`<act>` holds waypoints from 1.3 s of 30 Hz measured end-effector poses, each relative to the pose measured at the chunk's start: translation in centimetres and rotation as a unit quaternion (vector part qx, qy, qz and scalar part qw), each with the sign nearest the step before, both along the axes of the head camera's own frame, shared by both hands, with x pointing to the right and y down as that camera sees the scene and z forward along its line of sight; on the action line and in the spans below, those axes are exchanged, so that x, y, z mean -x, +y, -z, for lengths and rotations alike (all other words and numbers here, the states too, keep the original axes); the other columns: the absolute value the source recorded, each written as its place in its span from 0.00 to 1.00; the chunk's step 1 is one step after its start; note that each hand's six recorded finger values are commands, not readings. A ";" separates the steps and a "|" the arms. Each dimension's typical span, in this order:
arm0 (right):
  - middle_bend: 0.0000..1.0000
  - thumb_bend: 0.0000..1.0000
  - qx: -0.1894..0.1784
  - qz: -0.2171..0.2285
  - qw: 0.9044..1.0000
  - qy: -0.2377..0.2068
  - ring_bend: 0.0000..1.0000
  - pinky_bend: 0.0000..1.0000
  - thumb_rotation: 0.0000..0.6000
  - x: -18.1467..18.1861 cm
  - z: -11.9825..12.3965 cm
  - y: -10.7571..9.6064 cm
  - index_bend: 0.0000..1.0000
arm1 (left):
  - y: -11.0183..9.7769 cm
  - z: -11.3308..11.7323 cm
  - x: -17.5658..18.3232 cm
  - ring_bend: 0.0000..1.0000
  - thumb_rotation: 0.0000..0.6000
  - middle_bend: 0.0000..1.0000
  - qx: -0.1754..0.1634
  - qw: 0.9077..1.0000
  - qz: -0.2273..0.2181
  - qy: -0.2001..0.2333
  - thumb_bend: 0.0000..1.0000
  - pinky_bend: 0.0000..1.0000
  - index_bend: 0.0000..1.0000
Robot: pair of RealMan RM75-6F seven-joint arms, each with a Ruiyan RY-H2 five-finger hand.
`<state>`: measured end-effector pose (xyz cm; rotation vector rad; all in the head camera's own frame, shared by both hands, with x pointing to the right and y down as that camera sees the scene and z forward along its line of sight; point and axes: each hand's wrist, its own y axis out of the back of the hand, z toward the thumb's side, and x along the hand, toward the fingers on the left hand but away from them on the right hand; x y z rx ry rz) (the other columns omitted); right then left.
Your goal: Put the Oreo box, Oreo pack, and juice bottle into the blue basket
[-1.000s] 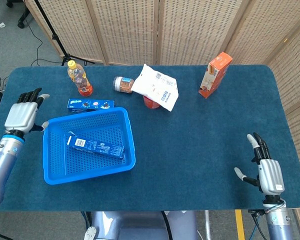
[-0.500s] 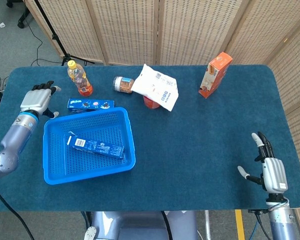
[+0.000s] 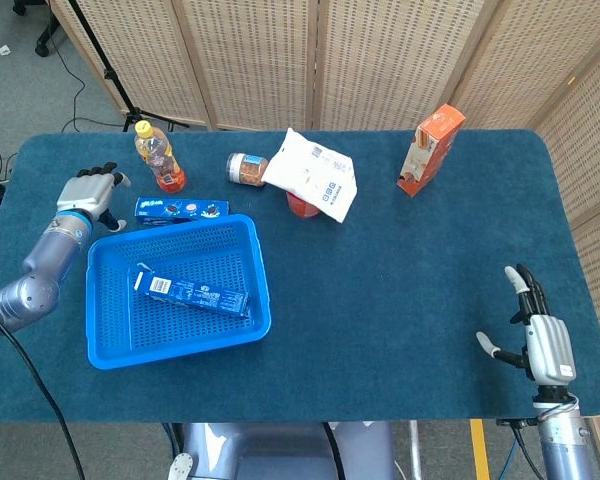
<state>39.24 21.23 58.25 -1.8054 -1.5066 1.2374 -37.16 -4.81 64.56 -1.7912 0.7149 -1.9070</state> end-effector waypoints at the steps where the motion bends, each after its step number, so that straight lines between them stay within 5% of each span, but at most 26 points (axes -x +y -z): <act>1: 0.00 0.23 0.000 0.000 1.000 0.000 0.00 0.46 1.00 0.0 0.0 0.0 0.00 | -0.1 -0.1 0.0 0.00 1.00 0.00 0.000 1.000 0.000 -0.001 0.29 0.04 0.25; 39: 0.00 0.23 0.012 -0.021 1.000 -0.004 0.00 0.46 1.00 -1.4 -0.8 -0.1 0.00 | -1.1 -5.5 -3.1 0.00 1.00 0.00 0.049 0.996 -0.075 0.003 0.30 0.04 0.27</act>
